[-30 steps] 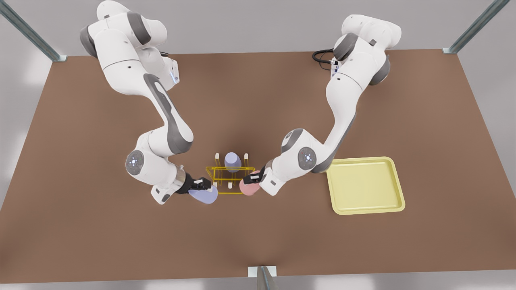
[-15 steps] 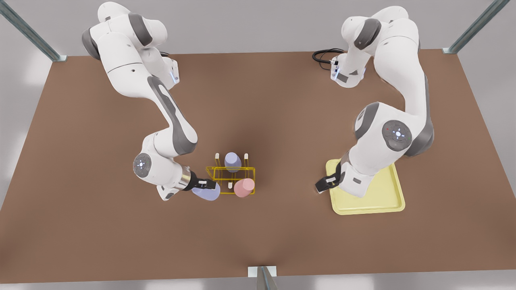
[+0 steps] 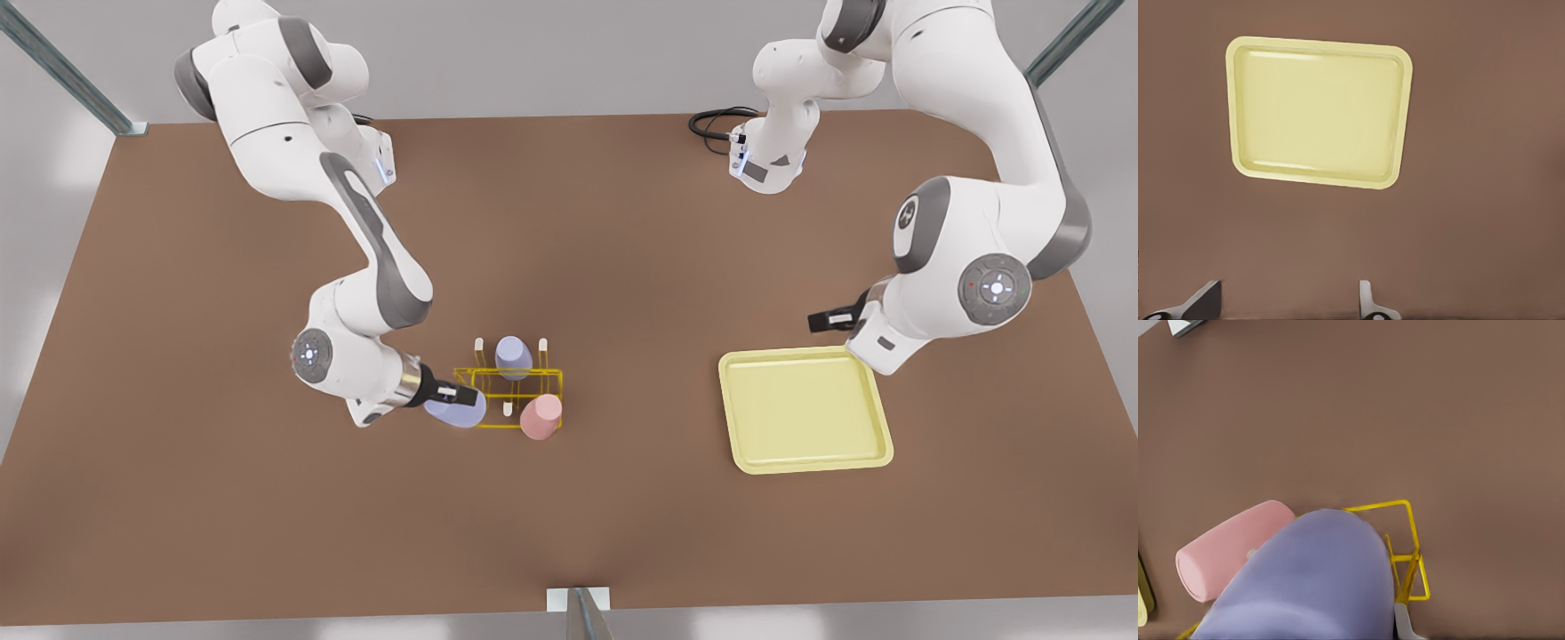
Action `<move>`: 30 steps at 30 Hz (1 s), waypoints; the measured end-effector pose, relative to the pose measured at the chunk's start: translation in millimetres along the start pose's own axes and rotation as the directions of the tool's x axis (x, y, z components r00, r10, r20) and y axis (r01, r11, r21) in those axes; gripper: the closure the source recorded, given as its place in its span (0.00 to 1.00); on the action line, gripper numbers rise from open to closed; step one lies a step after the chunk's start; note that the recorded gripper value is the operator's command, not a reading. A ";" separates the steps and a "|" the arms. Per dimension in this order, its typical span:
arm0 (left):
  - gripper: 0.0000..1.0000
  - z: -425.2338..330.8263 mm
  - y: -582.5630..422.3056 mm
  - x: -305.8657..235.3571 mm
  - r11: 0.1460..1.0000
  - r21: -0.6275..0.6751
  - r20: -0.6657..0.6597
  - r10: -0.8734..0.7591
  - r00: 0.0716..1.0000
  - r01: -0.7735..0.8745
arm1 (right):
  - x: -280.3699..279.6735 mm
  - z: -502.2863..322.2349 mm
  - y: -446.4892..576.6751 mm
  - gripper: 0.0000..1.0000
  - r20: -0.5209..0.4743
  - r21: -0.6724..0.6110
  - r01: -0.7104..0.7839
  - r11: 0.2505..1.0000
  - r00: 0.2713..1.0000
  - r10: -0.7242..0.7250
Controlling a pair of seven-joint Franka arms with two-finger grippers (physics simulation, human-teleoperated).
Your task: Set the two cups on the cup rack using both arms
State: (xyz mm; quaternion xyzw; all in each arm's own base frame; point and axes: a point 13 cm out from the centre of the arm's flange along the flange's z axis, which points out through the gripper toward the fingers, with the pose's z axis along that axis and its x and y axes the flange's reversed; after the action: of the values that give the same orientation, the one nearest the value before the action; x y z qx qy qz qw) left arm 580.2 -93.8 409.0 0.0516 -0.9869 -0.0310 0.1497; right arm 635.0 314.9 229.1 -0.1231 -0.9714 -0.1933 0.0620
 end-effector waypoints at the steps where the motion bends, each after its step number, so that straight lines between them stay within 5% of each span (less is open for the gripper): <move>1: 0.00 1.1 0.1 1.4 1.000 -0.001 -0.008 0.017 1.000 -0.018 | 4.4 4.9 1.4 0.26 -0.013 0.003 -0.001 1.000 1.000 0.001; 6: 0.00 3.4 -1.0 6.3 0.996 -0.001 -0.029 0.094 0.995 -0.094 | 10.9 22.6 -2.8 0.25 -0.048 0.016 -0.023 1.000 0.999 0.024; 7: 0.00 3.8 -0.8 6.8 0.994 -0.001 -0.032 0.106 0.994 -0.106 | 11.0 24.1 -3.7 0.00 -0.051 0.020 -0.027 0.999 0.998 0.028; 30: 0.00 12.7 -1.4 1.2 0.965 -0.008 -0.056 0.261 0.964 -0.262 | 28.5 36.9 0.3 0.00 -0.071 0.028 -0.034 0.999 0.997 0.036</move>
State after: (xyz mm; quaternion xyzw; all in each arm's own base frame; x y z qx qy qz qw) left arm 575.4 -94.7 397.2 -0.0795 -0.9803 -0.0172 0.1798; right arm 604.9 335.7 200.2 -0.1323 -0.9687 -0.1835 0.1019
